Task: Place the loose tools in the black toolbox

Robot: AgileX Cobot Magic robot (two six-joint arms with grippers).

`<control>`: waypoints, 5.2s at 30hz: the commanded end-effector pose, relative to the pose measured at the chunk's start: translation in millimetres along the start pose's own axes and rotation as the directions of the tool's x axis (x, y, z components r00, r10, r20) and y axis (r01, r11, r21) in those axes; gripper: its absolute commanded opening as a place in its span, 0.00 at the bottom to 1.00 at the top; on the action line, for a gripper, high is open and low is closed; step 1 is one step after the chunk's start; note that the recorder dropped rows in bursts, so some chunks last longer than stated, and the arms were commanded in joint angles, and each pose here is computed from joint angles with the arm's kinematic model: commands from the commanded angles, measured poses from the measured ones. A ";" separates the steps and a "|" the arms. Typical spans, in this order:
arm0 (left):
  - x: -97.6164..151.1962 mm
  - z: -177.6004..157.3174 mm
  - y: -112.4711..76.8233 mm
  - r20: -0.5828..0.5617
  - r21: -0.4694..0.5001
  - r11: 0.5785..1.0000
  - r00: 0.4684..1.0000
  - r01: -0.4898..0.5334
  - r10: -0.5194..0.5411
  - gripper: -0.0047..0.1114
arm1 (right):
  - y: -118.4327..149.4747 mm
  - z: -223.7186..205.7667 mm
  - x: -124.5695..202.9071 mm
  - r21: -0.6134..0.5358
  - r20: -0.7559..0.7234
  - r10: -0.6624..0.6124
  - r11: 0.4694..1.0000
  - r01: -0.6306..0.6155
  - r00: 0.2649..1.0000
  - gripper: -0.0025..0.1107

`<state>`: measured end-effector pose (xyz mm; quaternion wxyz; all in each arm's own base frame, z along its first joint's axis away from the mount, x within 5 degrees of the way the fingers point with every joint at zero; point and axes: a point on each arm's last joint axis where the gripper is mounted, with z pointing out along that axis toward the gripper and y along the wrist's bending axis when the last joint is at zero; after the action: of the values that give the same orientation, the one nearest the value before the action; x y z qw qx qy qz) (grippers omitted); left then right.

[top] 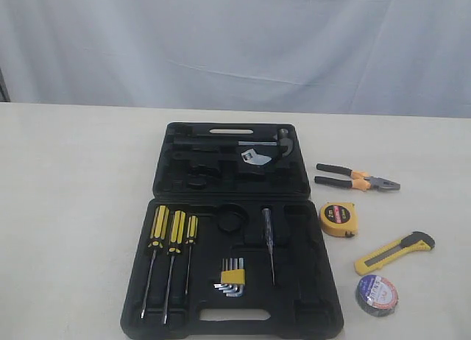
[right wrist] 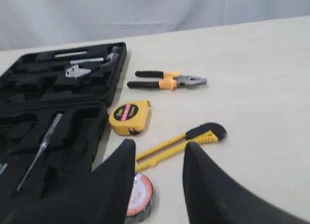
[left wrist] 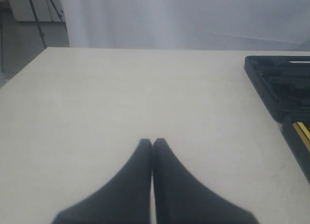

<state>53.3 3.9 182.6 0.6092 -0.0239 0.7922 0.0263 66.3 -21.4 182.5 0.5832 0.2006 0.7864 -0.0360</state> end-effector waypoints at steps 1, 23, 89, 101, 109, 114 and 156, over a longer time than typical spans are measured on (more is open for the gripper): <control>0.3 0.2 -0.3 0.004 0.005 1.000 1.000 0.005 -0.005 0.04 | 3.0 -1.4 -13.7 -0.034 0.161 0.002 0.999 0.004 0.987 0.31; 0.3 0.2 -0.3 0.004 0.005 1.000 1.000 0.005 -0.005 0.04 | 9.5 -12.5 -44.0 -0.177 0.473 0.172 0.979 -0.098 0.864 0.31; 0.3 0.2 -0.3 0.004 0.005 1.000 1.000 0.005 -0.005 0.04 | 39.3 198.0 -33.8 0.004 -0.932 -0.027 0.997 0.083 0.361 0.68; 0.3 0.2 -0.3 0.004 0.005 1.000 1.000 0.005 -0.005 0.04 | 53.9 214.4 -8.2 -0.024 -0.932 -0.059 0.995 0.101 0.357 0.68; 0.3 0.2 -0.3 0.004 0.005 1.000 1.000 0.005 -0.005 0.04 | 50.1 220.0 7.1 -0.014 -0.951 -0.048 0.994 0.110 0.306 0.68; 0.3 0.2 -0.3 0.004 0.005 1.000 1.000 0.005 -0.005 0.04 | 49.8 220.6 8.8 -0.014 -0.953 -0.046 0.994 0.111 0.300 0.48; 0.3 0.2 -0.3 0.004 0.005 1.000 1.000 0.005 -0.005 0.04 | 219.1 306.2 -104.0 -0.328 -0.863 -0.347 0.937 0.115 0.368 0.30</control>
<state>53.3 3.9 182.6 0.6092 -0.0239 0.7922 0.0263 435.7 60.6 230.9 0.0715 0.0059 0.9938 0.0853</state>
